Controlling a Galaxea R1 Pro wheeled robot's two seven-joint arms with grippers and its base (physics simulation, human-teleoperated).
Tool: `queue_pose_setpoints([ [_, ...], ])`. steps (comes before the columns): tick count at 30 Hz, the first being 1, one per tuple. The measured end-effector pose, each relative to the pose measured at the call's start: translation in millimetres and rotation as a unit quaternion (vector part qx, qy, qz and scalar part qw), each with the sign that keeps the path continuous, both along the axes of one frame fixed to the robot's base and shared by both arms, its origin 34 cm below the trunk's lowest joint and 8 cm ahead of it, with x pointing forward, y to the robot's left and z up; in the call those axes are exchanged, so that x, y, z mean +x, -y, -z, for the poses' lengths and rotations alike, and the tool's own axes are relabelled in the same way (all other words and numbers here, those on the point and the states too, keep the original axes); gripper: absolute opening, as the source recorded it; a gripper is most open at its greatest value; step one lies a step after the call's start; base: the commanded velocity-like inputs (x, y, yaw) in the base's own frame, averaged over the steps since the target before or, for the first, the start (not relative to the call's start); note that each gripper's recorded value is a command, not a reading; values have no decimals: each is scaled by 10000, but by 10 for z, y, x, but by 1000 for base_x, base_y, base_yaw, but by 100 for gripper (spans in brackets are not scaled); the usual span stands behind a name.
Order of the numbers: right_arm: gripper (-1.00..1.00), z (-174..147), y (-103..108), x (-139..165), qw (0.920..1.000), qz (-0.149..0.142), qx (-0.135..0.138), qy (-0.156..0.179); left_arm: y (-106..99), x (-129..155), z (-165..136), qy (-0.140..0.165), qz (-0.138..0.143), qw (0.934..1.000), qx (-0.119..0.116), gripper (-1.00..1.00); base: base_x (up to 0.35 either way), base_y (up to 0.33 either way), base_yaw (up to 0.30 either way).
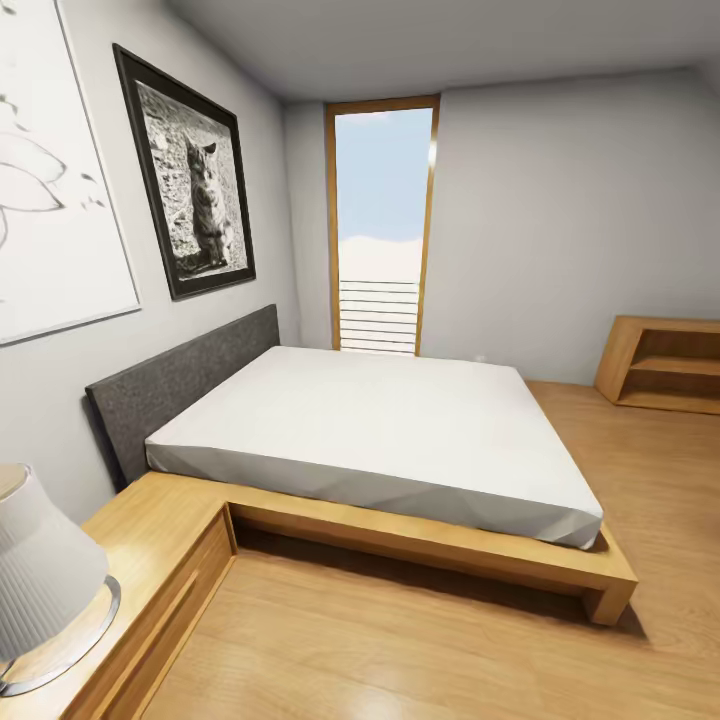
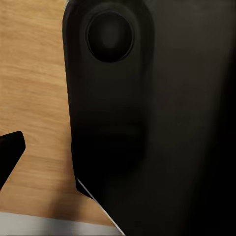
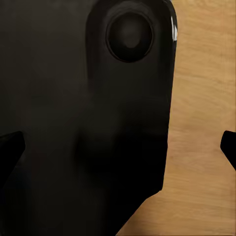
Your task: In the bedroom, organize the workspace by keeping the computer under the desk, ensuring the monitor is on the desk, placing the keyboard on the desk next to the monitor, placing the mouse on the desk next to the keyboard, moving the folder from the swivel chair onto the desk next to the mouse, stacking the notebook on top of the folder with the pen on top of the notebook, and positioning the swivel chair next to the desk.
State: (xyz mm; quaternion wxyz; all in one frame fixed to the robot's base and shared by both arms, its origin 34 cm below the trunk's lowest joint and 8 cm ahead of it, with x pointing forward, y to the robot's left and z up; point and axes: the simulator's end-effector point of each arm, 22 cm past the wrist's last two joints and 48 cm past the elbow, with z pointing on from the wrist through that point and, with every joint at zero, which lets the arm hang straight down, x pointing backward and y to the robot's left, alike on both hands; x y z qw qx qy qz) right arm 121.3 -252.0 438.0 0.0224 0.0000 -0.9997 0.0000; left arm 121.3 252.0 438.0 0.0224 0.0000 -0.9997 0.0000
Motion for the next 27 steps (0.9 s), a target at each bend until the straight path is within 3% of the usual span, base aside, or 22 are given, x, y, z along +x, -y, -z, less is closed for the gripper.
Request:
queue_pose_setpoints([
  [5, 100, -46, -180, 182, 9998, -18, 135, 109, 180, 102, -49, 72, 8, 9999, -120, 100, 0, 0, 0],
  [11, 100, -145, -155, 263, 9998, 15, 116, 169, 380, 114, -156, 81, -4, 9997, -246, 100, 0, 0, 0],
  [22, 100, -323, -132, 384, 9991, 0, 102, 404, 401, 118, -334, 83, -1, 9996, -259, 100, 0, 0, -2],
  [27, 100, -402, -133, 403, 9990, 1, 104, 445, 401, 117, -413, 82, -2, 9996, -259, 100, 0, 0, -151],
])
